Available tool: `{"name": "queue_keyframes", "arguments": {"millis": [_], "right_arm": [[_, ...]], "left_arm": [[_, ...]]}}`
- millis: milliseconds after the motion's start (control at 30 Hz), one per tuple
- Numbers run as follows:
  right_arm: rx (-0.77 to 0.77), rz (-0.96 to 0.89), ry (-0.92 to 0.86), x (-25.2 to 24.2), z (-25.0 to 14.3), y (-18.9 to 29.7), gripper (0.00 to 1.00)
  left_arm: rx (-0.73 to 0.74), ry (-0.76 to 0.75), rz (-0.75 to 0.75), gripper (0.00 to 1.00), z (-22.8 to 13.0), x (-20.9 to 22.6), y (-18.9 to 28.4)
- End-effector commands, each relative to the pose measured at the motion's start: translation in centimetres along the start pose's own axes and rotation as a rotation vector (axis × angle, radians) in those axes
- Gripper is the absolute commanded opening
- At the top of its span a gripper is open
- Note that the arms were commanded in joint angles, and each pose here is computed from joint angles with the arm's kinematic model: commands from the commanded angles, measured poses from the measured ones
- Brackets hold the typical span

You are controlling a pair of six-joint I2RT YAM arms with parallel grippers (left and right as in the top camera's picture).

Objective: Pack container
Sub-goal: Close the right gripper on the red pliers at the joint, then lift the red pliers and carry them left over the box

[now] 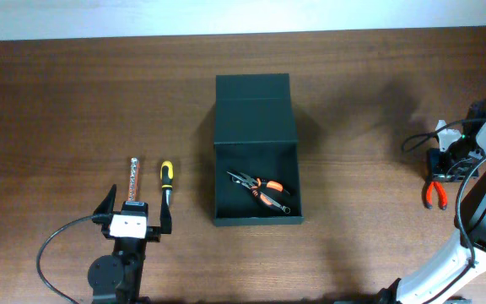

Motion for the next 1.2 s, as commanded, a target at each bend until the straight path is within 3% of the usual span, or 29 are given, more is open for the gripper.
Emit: {"name": "queue_keyframes", "arguments": {"millis": [0,367,633,867,1033,1167], "right_arm": [[0.017,0.028,-0.015,0.5,-0.1,-1.2,0.04],[-0.066,0.049,-0.076,-0.2,2.4,2.4,0.04],[-0.225,0.132,-0.058,1.6,7.1,10.0,0.04],[-0.358,0.116,0.151,8.7,11.9,18.4,0.04],[-0.432,0.112,0.382,18.1,13.9,23.0,0.04],[-0.431,0.132,0.605,26.3,13.6,23.8,0.04]], "left_arm": [[0.003,-0.012,0.007,0.99,-0.1,0.1,0.0],[0.003,-0.012,0.007,0.99,-0.1,0.1,0.0],[0.003,-0.012,0.007,0.99,-0.1,0.1,0.0],[0.003,-0.012,0.007,0.99,-0.1,0.1,0.0],[0.003,-0.012,0.007,0.99,-0.1,0.1,0.0],[0.003,-0.012,0.007,0.99,-0.1,0.1,0.0]]}}
Point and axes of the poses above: each gripper's point midway between its finger pads, its own y axis back along the fingers, its own x axis along the line the jaws close on, z = x × y, the point moved 3 cm from there along y, back along the fingers, and after that the axes turned 12 degrees about y, right-handed, at the moved point
